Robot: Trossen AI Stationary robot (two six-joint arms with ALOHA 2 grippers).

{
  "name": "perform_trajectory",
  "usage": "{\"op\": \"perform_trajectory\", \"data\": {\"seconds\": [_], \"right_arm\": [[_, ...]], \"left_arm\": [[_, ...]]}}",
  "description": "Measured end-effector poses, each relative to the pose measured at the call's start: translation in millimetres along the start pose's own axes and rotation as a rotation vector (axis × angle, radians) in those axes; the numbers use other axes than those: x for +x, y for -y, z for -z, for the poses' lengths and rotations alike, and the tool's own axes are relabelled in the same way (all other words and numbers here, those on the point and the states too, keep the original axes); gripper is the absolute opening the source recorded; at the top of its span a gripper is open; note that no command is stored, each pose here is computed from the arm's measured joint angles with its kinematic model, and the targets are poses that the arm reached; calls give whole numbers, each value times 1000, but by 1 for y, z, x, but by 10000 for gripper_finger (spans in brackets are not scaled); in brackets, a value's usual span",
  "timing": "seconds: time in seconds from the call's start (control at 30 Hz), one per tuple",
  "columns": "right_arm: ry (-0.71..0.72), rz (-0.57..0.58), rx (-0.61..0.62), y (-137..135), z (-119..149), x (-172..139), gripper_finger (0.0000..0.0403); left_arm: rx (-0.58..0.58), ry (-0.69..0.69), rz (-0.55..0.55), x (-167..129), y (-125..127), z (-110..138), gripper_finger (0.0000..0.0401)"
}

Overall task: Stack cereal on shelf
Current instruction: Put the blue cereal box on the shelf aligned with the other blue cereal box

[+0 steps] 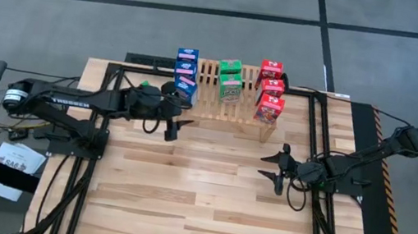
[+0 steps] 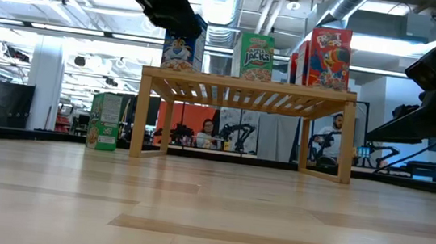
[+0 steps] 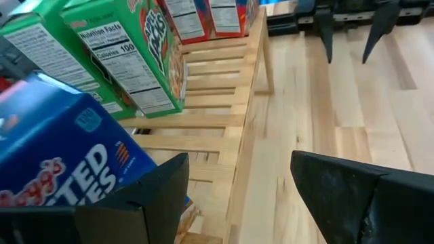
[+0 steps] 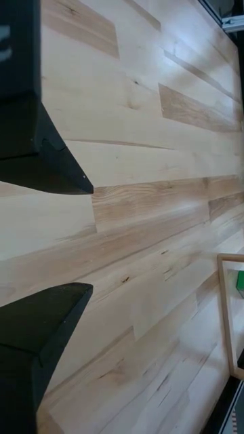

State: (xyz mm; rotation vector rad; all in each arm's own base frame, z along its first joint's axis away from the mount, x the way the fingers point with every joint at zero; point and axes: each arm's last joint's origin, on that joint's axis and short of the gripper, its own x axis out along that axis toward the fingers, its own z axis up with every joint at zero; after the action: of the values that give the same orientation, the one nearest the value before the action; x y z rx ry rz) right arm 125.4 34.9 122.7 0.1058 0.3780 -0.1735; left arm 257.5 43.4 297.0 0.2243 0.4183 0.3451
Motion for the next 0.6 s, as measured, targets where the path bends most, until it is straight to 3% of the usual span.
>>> {"op": "perform_trajectory", "data": {"seconds": [0.6], "right_arm": [[0, 0, 0, 0, 0, 0, 250]], "left_arm": [[-10, 4, -79, 5, -8, 0, 250]]}}
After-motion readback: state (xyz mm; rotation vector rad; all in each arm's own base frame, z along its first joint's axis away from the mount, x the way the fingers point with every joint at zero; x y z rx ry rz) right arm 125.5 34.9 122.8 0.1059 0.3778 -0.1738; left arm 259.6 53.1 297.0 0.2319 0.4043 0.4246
